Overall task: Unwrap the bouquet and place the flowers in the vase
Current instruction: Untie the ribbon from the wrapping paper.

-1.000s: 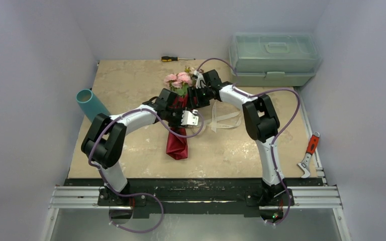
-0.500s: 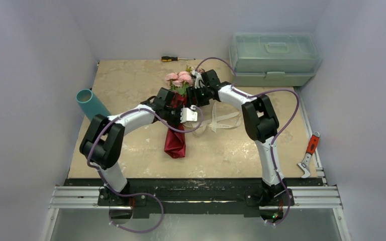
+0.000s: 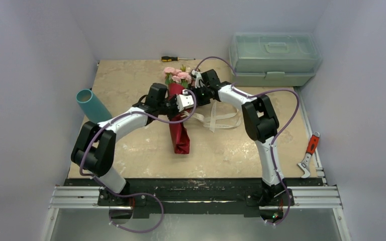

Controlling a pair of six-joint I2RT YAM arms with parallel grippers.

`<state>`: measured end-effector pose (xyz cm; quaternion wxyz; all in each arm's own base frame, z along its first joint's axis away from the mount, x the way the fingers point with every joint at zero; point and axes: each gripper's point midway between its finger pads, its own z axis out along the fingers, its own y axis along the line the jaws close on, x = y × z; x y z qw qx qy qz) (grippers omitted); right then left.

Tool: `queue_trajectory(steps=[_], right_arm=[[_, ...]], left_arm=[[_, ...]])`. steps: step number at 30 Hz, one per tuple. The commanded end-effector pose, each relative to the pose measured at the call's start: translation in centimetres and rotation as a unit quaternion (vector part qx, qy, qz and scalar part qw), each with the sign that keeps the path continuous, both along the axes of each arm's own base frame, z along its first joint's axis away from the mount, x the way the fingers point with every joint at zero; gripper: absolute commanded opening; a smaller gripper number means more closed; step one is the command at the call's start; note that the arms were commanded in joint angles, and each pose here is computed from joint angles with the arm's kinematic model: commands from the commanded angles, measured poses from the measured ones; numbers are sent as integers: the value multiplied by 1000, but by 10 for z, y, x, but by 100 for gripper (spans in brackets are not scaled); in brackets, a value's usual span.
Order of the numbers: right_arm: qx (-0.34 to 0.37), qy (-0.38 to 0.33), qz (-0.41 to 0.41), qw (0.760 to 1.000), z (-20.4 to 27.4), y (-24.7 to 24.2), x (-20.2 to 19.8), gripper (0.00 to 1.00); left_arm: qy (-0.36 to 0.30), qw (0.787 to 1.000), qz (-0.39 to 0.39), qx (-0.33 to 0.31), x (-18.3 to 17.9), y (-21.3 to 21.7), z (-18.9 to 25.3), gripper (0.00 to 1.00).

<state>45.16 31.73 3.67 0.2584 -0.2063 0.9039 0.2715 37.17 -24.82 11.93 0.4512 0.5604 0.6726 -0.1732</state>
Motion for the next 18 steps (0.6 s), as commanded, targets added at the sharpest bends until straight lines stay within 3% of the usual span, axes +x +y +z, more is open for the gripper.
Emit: queue_trajectory(steps=[1,8,13,18], right_arm=[[-46,-4,-5,999,-7,-18,-3,68],[28,-28,37,999,59,-11,-14,74],[71,-45,11,996,104,-39,-10,83],[96,-29,-3,995,133,-69,-18,84]], left_arm=[[16,999,8,-27,-4,3,-3,0],[46,995,54,-70,3,2,-8,0],[85,986,102,-105,9,-2,-12,0],[137,970,144,-141,14,-8,-16,0]])
